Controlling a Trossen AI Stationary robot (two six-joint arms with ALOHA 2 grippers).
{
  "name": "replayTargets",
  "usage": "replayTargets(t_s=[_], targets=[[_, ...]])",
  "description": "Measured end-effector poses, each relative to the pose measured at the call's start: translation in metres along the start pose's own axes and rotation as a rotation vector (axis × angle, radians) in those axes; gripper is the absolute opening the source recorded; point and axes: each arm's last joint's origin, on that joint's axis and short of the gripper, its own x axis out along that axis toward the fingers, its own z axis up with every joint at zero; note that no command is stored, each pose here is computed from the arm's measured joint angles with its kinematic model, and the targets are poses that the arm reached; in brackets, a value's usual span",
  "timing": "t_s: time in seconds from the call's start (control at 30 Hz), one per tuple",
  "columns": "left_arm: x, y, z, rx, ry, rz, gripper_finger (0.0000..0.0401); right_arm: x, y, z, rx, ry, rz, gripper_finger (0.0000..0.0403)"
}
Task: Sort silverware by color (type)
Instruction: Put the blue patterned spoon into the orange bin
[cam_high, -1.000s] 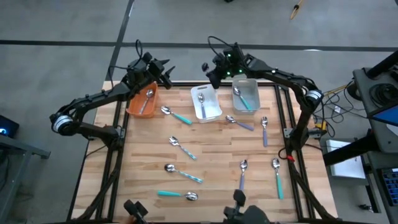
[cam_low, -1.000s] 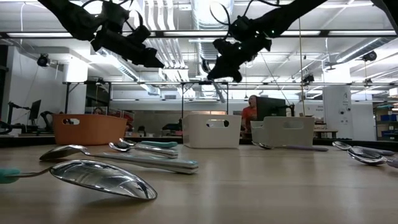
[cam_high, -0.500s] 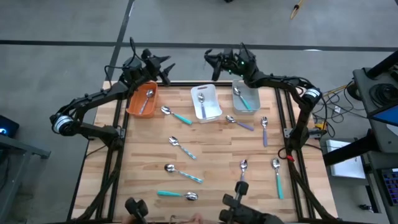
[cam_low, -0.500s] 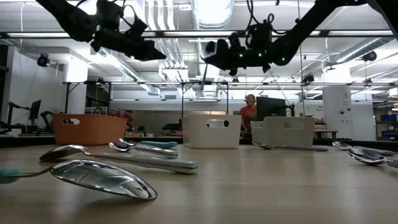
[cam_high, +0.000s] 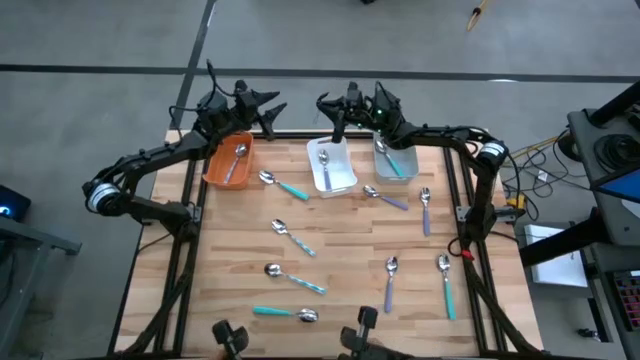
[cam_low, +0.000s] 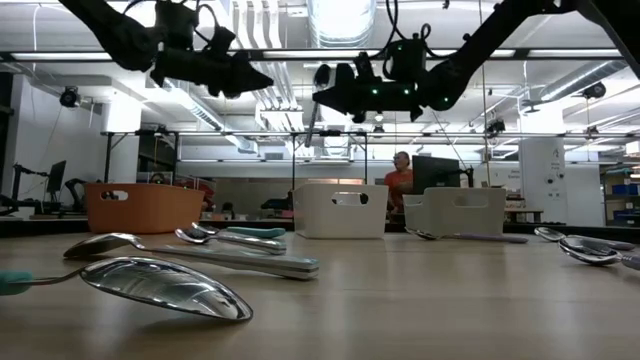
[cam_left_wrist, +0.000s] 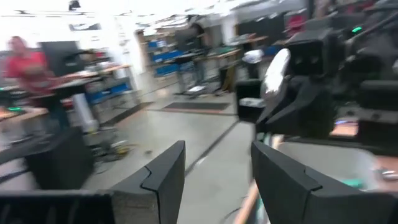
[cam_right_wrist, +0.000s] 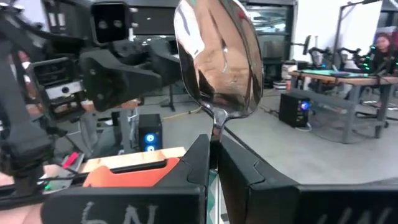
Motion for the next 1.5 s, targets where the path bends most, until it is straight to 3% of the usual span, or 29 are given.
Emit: replayTargets(t_s=[0.43, 0.9, 1.07, 1.27, 1.5], targets=[[0.026, -0.019, -0.027, -0.139, -0.017, -0.220, 0.0165, 0.010, 0.027, 0.003, -0.068, -0.014, 0.051, 0.0013], [0.038, -0.048, -0.040, -0.203, 0.037, -0.318, 0.0161, 0.019, 0.050, 0.010, -0.069, -0.057, 0.088, 0.0013], [0.037, -0.049, -0.038, -0.206, 0.043, -0.319, 0.0119, 0.021, 0.056, 0.011, -0.056, -0.059, 0.059, 0.0013], [0.035, -0.049, -0.041, -0.214, 0.088, -0.323, 0.0018, 0.022, 0.057, 0.010, -0.008, -0.047, 0.045, 0.0013], [0.034, -0.051, -0.043, -0.297, 0.128, -0.357, 0.0008, 0.022, 0.056, 0.007, 0.054, -0.018, 0.043, 0.0040]])
